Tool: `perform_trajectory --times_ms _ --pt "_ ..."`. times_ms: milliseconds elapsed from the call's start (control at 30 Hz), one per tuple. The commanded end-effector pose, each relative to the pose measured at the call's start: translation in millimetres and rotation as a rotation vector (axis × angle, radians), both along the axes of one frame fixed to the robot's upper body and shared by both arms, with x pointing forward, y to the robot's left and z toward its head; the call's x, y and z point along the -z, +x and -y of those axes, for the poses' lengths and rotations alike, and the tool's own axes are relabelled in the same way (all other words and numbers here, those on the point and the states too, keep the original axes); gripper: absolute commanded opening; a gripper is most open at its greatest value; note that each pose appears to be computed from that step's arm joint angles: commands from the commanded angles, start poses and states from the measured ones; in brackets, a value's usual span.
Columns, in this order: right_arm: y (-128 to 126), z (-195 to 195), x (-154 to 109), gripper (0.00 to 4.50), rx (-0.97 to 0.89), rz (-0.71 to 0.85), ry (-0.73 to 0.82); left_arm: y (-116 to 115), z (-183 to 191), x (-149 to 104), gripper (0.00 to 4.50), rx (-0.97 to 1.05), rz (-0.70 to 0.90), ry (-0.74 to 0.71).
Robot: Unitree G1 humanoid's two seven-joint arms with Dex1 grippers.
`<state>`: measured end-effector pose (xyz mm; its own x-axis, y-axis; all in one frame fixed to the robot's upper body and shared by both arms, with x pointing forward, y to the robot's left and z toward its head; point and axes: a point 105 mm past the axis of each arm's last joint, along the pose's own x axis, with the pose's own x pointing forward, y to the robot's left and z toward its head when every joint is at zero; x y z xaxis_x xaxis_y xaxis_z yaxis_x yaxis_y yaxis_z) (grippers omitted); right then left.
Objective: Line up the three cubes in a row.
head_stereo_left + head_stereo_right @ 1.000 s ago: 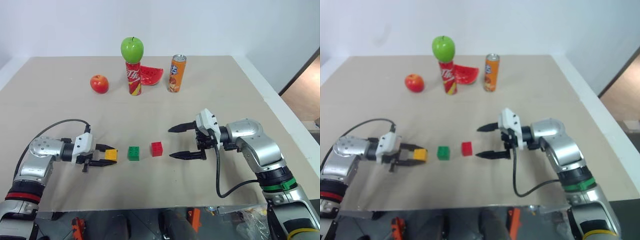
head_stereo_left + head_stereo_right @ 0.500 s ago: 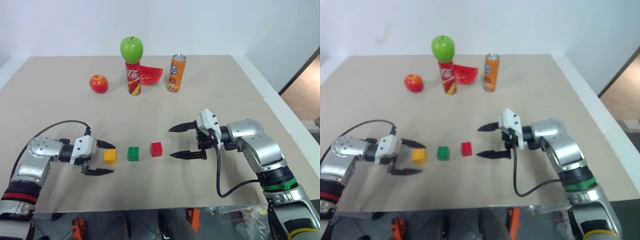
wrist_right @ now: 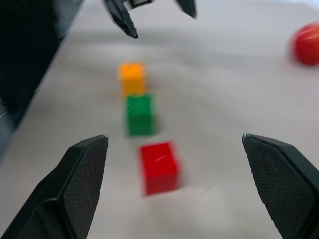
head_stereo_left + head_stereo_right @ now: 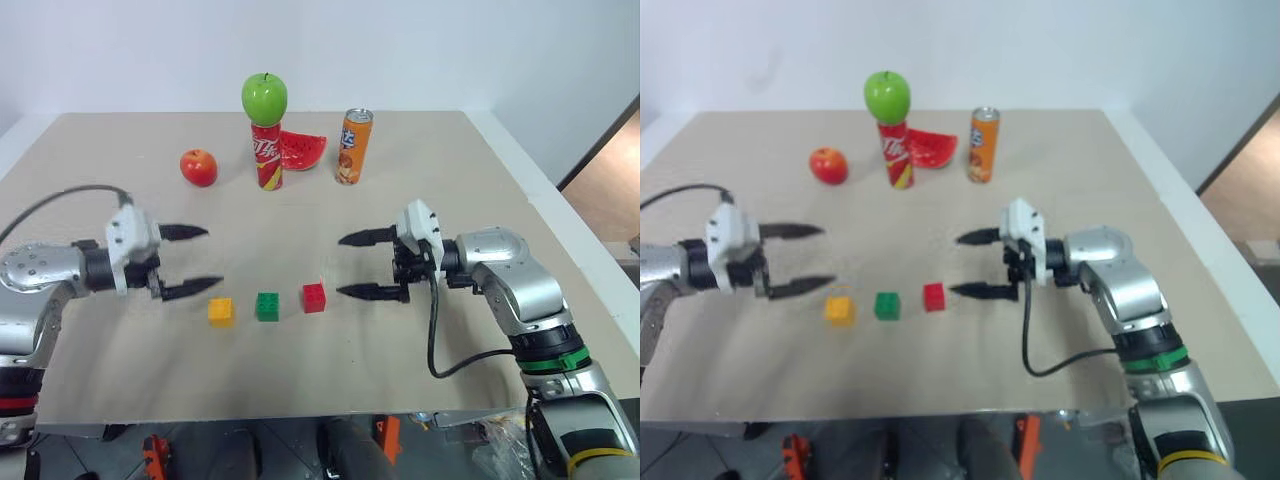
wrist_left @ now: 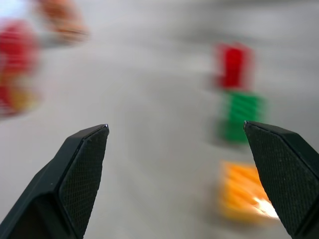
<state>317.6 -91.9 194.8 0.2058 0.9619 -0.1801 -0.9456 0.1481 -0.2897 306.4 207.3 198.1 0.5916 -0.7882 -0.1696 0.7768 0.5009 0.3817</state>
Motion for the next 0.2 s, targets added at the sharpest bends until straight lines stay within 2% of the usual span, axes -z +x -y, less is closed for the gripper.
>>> perform_trajectory --times_ms 33,200 --pt "9.0 3.3 -19.1 4.5 0.07 0.061 0.067 8.6 -15.7 -6.3 4.48 -0.2 0.061 -0.033" --pt "14.2 4.5 -14.3 4.5 0.088 0.066 0.06 14.3 -27.4 1.9 4.48 -0.289 0.074 -0.02"
